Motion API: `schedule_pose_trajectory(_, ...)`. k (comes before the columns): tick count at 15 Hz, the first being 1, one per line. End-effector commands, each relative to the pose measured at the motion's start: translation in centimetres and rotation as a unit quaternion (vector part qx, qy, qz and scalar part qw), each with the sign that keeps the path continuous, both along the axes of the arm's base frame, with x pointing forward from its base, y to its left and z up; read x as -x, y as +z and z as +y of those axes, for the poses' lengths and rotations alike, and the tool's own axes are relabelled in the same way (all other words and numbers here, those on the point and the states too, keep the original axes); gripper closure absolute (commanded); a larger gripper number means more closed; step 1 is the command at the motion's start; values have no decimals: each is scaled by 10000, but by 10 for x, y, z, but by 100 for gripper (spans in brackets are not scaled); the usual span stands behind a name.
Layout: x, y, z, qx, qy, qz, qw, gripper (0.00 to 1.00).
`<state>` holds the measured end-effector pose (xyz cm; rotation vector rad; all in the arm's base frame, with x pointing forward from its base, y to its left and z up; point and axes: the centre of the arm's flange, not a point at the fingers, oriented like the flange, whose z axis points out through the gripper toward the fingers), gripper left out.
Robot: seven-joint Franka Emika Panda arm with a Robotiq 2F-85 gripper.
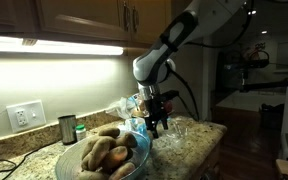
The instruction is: Move potato from the plastic bag into the clear bowl
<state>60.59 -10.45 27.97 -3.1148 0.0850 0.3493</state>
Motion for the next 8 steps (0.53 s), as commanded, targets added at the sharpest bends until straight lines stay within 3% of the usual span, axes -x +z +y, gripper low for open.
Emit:
schedule_pose_trajectory(1, -3, 0, -5, -187, 58, 79, 9998, 0)
schedule_pose_trajectory(8, -6, -3, -1, -59, 113, 81, 9999, 0)
